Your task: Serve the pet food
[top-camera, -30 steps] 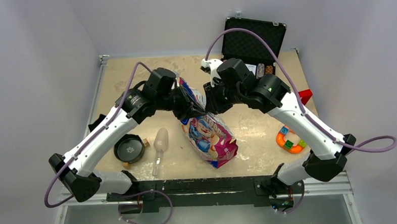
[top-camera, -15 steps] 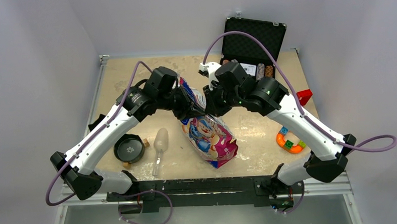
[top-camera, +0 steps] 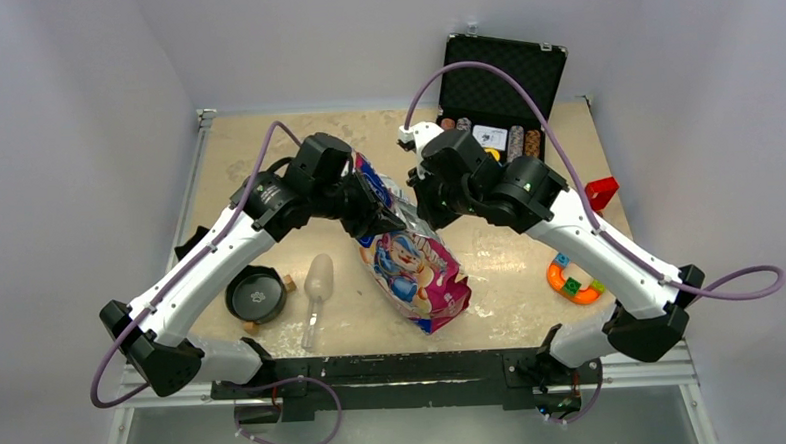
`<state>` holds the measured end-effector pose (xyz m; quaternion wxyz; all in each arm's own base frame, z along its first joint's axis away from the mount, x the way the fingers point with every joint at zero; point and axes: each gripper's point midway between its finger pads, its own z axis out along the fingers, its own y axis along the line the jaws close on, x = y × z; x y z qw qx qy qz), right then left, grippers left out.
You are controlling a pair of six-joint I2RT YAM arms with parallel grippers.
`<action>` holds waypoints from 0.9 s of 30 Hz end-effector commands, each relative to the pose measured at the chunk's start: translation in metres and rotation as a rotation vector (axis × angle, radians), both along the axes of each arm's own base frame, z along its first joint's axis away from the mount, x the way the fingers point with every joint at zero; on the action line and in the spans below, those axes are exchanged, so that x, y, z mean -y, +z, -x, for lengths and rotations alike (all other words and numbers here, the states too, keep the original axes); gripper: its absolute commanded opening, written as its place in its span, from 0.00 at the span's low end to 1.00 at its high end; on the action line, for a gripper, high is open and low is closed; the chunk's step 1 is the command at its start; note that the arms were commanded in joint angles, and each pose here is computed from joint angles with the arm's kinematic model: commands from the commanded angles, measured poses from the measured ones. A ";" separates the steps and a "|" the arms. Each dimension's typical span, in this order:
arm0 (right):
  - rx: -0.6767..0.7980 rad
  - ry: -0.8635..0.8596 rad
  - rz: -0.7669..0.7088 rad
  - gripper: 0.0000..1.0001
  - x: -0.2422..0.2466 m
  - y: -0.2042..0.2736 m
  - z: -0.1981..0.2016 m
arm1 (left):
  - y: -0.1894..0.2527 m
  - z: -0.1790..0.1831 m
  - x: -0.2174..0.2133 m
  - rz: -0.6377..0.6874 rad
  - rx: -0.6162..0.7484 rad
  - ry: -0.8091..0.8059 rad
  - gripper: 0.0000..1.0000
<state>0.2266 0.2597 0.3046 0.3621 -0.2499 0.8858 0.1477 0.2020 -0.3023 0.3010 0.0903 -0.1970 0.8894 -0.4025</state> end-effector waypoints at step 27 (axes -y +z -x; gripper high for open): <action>-0.032 0.070 -0.073 0.00 -0.009 0.003 0.024 | 0.011 -0.017 0.014 0.144 0.087 0.019 0.05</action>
